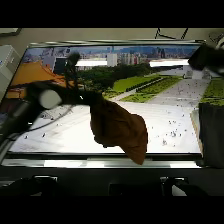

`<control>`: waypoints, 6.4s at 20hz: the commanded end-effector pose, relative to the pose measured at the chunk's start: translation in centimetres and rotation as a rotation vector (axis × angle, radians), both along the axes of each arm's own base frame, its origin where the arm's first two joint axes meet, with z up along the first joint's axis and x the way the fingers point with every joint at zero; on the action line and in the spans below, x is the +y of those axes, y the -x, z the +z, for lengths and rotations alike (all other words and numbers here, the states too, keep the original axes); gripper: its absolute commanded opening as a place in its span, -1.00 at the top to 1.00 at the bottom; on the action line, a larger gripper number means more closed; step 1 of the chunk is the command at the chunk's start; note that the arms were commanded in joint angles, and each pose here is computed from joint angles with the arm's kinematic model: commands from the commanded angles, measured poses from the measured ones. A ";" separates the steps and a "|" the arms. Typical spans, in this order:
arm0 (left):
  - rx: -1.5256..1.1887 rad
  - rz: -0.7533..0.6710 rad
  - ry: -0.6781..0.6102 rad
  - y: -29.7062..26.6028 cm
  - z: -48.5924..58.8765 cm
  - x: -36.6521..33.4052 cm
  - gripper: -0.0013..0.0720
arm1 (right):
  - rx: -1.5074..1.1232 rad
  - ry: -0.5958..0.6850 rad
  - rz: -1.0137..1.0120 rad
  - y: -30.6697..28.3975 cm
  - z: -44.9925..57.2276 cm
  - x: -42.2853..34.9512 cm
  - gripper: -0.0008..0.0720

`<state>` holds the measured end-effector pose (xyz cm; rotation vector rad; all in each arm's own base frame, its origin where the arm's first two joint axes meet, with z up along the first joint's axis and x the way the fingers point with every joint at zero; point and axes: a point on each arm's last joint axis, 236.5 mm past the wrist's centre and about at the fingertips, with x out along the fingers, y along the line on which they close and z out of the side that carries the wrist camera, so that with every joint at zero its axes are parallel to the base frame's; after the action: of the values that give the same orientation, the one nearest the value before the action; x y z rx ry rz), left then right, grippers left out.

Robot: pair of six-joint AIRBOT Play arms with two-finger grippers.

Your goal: Fold the clothes and pants, and hang the long-sleeved shirts on hangers.

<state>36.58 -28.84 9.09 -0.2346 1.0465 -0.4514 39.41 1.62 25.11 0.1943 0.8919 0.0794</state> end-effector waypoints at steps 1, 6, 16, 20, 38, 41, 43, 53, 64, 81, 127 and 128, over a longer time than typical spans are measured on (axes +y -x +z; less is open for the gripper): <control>0.334 0.128 0.006 4.4 -11.5 0.4 0.54 | 0.370 -0.063 0.060 1.8 -10.9 1.5 -0.88; 0.282 0.040 -0.001 0.9 -6.4 7.1 -0.95 | 0.694 -0.241 0.180 7.2 -21.0 5.7 -0.89; 0.507 0.199 0.153 4.5 -14.8 13.0 -0.75 | 1.045 -0.348 0.158 18.5 -31.2 7.5 -0.93; 0.521 0.220 0.206 4.7 -17.9 10.0 -0.61 | 1.054 -0.370 0.113 19.4 -33.0 7.9 -0.94; 0.260 0.166 0.185 1.9 -13.2 9.0 0.90 | 0.974 -0.616 0.166 20.8 -34.0 17.8 0.86; 0.032 0.137 0.131 -0.7 -5.2 12.1 0.90 | 0.626 -0.564 0.237 12.1 -25.8 15.8 0.86; -0.218 0.177 0.107 -2.7 4.3 15.6 0.90 | 0.215 -0.460 0.210 4.7 -15.0 11.5 0.86; -1.290 0.437 0.254 13.3 43.0 24.7 0.90 | -0.771 0.027 -0.092 10.3 18.4 -1.5 0.86; -1.035 0.491 0.050 2.9 34.1 27.7 0.90 | 0.098 0.009 -0.079 10.6 -4.7 -2.9 0.86; 0.082 0.380 -0.012 -4.3 -8.5 21.5 0.90 | 0.371 -0.227 -0.135 0.9 -24.1 -1.9 -0.78; -1.498 0.409 0.261 20.0 52.3 24.5 0.90 | -1.335 -0.034 -0.078 16.0 34.6 0.2 0.86; -1.494 0.411 0.256 19.6 52.3 24.5 0.91 | -1.338 -0.027 -0.079 16.2 34.7 0.1 0.86</control>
<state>19.78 -4.70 59.04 -0.2591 -0.4324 -0.2663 25.46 2.21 57.51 0.1742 -0.3624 0.1436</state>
